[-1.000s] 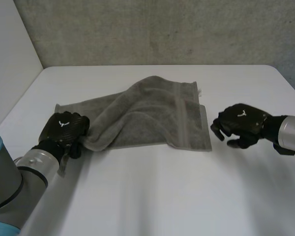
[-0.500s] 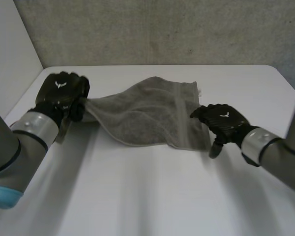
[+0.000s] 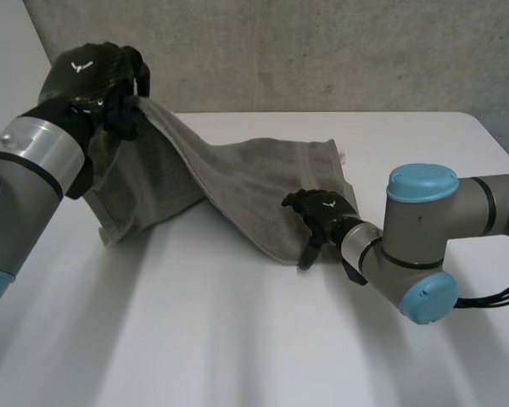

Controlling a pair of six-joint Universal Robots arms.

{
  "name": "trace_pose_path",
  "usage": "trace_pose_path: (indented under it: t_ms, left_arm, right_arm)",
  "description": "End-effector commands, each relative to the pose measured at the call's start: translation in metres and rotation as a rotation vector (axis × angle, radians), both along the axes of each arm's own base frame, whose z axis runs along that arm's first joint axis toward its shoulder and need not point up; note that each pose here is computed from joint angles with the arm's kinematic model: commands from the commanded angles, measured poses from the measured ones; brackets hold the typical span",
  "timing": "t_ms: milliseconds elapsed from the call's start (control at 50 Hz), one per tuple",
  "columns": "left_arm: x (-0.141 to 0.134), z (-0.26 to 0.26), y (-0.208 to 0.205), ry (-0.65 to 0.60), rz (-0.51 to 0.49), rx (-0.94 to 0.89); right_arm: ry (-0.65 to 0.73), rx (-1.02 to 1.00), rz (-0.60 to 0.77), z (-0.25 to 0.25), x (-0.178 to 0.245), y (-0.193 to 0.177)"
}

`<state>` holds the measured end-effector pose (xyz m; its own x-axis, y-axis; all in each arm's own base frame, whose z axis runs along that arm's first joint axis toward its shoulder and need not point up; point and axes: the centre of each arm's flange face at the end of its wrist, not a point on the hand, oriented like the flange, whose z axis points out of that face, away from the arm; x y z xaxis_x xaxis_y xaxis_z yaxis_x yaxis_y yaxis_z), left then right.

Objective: Fold the towel.

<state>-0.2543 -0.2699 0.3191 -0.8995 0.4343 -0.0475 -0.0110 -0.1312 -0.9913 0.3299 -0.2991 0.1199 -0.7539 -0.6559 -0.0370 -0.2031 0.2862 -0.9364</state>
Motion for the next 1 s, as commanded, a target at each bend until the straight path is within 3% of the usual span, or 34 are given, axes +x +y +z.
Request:
trace_pose_path:
  t_ms: [20,420,620,720,860,1000]
  left_arm:
    - [0.0,0.007,-0.002,0.029,-0.001,-0.002]
    - [0.005,0.019,-0.014,0.068,0.022,-0.024]
    - [0.008,0.022,-0.017,0.098,0.025,-0.018]
    - [0.008,0.017,-0.017,0.09,0.026,-0.001]
    - [0.018,0.005,-0.023,0.071,0.059,0.029]
    - [0.023,-0.005,-0.023,0.055,0.075,0.055]
  right_arm:
    - [0.003,-0.005,-0.003,-0.006,0.005,-0.005]
    - [0.022,0.035,0.003,-0.018,0.001,0.003]
    - [-0.045,0.028,-0.024,-0.013,0.003,-0.004]
    - [-0.063,-0.024,-0.067,-0.002,0.0,-0.013]
    - [-0.11,-0.14,-0.103,0.051,-0.008,-0.02]
    - [-0.058,-0.233,-0.106,0.083,-0.031,-0.028]
